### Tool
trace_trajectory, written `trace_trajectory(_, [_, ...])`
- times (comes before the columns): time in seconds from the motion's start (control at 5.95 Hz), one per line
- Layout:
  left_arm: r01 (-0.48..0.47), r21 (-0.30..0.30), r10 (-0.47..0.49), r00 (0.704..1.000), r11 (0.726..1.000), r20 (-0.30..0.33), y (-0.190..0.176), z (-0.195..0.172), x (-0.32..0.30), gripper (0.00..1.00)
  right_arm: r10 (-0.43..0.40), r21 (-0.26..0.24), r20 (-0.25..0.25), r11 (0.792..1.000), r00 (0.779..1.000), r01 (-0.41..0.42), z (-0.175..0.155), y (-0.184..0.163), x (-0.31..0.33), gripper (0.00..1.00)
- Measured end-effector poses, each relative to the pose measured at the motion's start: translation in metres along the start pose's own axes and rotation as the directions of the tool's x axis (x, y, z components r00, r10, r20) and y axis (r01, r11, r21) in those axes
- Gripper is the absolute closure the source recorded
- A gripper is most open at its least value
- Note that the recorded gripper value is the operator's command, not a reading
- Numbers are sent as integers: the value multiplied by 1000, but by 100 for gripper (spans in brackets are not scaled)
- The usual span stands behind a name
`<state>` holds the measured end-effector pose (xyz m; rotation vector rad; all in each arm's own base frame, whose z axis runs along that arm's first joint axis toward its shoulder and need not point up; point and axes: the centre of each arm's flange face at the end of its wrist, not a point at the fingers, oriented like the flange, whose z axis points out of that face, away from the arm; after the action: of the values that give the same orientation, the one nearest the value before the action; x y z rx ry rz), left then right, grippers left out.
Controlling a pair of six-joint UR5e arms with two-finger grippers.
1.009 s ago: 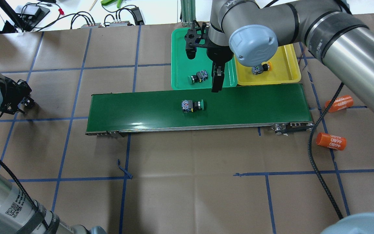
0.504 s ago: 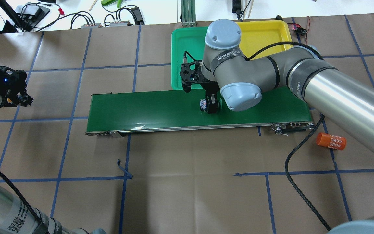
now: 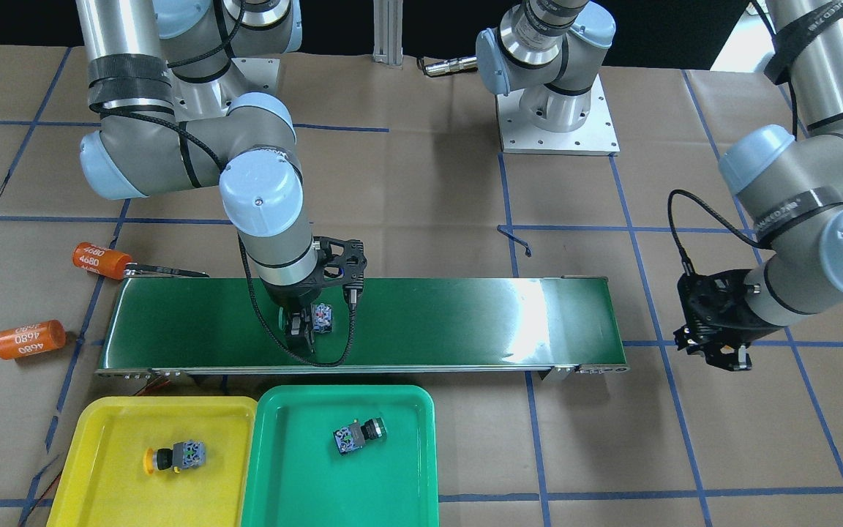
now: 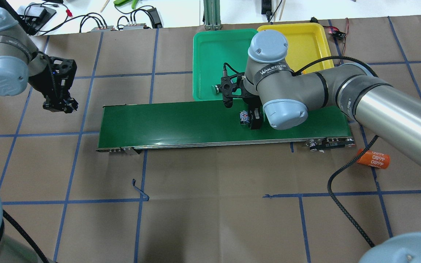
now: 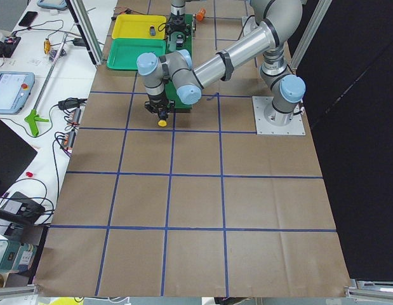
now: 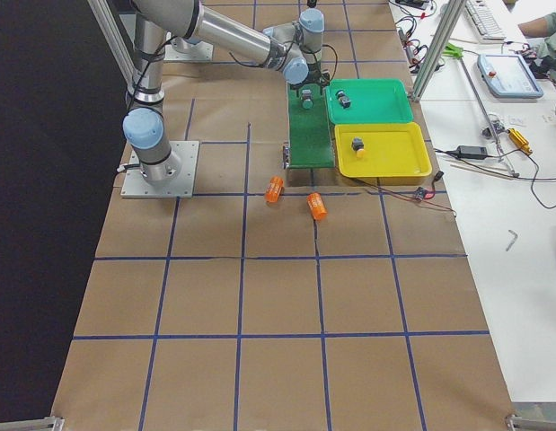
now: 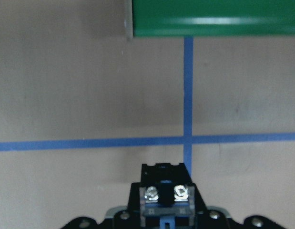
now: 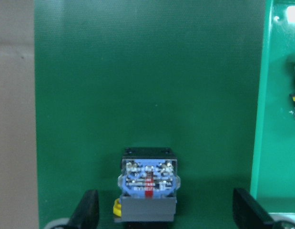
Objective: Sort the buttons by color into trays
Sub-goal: 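Place green button in green tray with right while left places yellow button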
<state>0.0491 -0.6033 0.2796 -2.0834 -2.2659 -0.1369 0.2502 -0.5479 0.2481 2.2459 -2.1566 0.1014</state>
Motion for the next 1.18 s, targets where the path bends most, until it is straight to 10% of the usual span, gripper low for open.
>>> trace_trajectory(0.34, [57, -7, -58, 998, 998, -15, -100, 8, 24, 88, 23, -43, -5, 999, 1000, -23, -3, 36, 6, 82])
trace_trajectory(0.5, [52, -12, -52, 999, 999, -2, -135, 18, 33, 11, 12, -52, -9, 999, 1000, -13, -8, 54, 9, 84])
trace_trajectory(0.84, [61, -12, -61, 998, 998, 12, -153, 31, 48, 4, -15, -57, -58, 998, 998, 12, -40, 102, 22, 84])
trace_trajectory(1.18, [290, -15, -290, 957, 957, 10, -154, -3, 70, 4, -21, -27, -148, 999, 989, 17, -76, 111, 58, 83])
